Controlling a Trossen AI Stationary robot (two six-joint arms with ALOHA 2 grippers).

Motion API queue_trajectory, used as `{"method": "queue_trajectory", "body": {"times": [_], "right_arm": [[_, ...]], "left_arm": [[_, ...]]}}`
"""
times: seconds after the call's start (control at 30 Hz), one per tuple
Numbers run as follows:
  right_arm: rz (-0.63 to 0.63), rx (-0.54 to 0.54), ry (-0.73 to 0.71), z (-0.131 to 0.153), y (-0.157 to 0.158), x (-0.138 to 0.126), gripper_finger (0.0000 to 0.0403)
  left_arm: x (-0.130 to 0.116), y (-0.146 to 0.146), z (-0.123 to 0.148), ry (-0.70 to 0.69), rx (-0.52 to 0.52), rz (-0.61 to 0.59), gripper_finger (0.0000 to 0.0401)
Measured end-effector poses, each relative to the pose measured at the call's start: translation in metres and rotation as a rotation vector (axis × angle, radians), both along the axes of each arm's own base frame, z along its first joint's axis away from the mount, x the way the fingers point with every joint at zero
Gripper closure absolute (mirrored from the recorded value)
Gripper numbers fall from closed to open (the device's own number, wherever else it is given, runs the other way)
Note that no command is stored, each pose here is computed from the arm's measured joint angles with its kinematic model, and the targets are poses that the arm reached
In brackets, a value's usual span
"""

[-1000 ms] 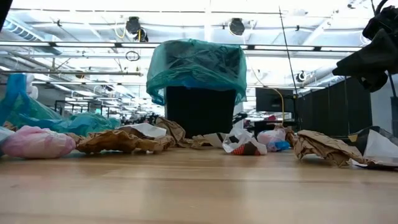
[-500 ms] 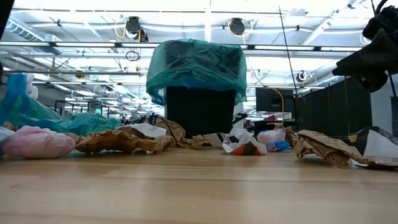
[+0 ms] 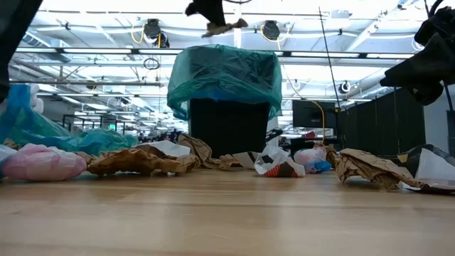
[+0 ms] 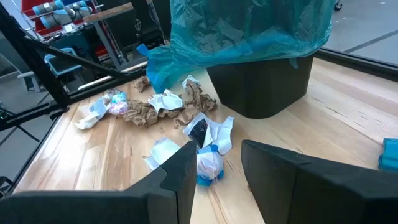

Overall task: Place trash/remove bag and relplace
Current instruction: Put the brown napkin into the blue trash bag inside the black trash bin

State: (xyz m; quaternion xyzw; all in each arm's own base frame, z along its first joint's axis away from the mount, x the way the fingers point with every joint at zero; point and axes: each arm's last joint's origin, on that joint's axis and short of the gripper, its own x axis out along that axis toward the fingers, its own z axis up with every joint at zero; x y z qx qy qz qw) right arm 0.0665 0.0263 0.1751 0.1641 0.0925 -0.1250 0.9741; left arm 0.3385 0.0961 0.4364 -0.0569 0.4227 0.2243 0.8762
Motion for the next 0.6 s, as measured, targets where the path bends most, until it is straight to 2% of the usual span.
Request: {"method": "queue_trajectory", "body": {"times": [0.2,0.43,0.6], "right_arm": [[0.0,0.0,0.0,0.0,0.0,0.0,0.0282],[0.0,0.0,0.0,0.0,0.0,0.0,0.0282],[0.0,0.0,0.0,0.0,0.0,0.0,0.0282]], "left_arm": [[0.013,0.025,-0.014,0.005,-0.003,-0.004,0.0369],[0.026,0.047,-0.039,0.121,0.02,-0.065,0.0306],[0.026,0.059,-0.047,0.166,0.029,-0.073,0.0283]]}}
